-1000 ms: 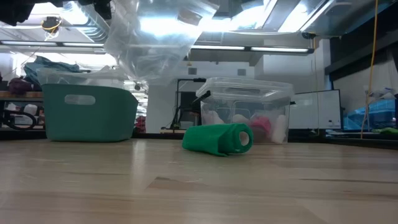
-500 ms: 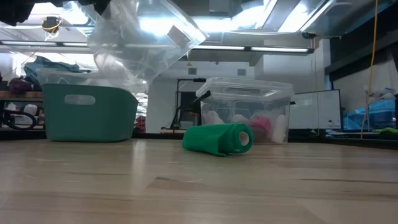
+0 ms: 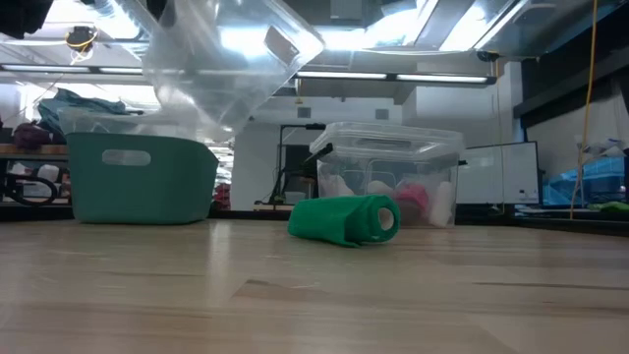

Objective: Roll bandage
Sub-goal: Open the transparent zip bag

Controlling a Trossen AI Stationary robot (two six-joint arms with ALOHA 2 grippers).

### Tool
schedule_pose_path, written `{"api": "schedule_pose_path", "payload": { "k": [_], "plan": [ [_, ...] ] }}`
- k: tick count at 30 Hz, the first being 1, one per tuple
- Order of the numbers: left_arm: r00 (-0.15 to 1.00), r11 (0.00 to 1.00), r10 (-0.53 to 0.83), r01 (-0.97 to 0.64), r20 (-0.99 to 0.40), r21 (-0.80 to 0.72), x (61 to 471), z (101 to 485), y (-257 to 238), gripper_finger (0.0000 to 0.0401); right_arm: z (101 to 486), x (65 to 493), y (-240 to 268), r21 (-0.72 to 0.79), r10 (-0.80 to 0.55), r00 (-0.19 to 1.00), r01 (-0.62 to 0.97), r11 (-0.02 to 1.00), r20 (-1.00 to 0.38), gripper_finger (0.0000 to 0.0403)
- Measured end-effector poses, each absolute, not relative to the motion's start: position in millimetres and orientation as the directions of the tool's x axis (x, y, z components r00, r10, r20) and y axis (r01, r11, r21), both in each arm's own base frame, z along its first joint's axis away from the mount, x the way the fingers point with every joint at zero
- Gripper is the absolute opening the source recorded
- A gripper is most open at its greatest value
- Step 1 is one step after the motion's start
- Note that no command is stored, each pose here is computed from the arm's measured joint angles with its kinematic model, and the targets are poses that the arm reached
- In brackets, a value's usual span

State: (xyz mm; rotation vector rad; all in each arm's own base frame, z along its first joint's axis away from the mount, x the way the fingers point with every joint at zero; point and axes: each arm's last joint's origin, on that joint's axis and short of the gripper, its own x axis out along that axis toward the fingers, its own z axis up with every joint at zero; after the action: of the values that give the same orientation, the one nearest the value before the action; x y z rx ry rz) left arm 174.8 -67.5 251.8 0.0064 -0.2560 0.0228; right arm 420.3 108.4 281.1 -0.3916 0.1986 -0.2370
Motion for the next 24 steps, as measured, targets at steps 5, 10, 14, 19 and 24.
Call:
{"api": "schedule_pose_path", "payload": {
  "k": [5, 10, 14, 19, 24],
  "plan": [
    [0.969, 1.0, 0.022, -0.022, 0.247, -0.003, 175.0, 251.1, -67.5, 0.0088, 284.2, 420.8, 108.8, -0.384, -0.256, 0.96, 0.195, 0.903, -0.116, 0.0027],
    [0.969, 0.999, 0.025, -0.031, 0.246, 0.022, 175.1, 251.1, -67.3, 0.0095, 285.3, 421.1, 109.4, -0.376, -0.236, 0.966, 0.18, 0.909, -0.108, 0.0027],
    [0.969, 0.999, 0.025, -0.032, 0.244, 0.026, 175.3, 250.8, -67.3, 0.0095, 285.5, 421.1, 109.4, -0.375, -0.234, 0.966, 0.18, 0.909, -0.105, 0.0027],
    [0.97, 0.997, 0.026, -0.042, 0.244, 0.061, 175.3, 250.7, -67.3, 0.006, 285.8, 421.2, 109.4, -0.374, -0.235, 0.967, 0.181, 0.91, -0.104, 0.0027],
    [0.969, 0.995, 0.027, -0.05, 0.248, 0.088, 175.3, 251.0, -67.3, 0.0007, 286.0, 421.2, 109.5, -0.371, -0.235, 0.967, 0.181, 0.911, -0.104, 0.0027]
  ]
}}
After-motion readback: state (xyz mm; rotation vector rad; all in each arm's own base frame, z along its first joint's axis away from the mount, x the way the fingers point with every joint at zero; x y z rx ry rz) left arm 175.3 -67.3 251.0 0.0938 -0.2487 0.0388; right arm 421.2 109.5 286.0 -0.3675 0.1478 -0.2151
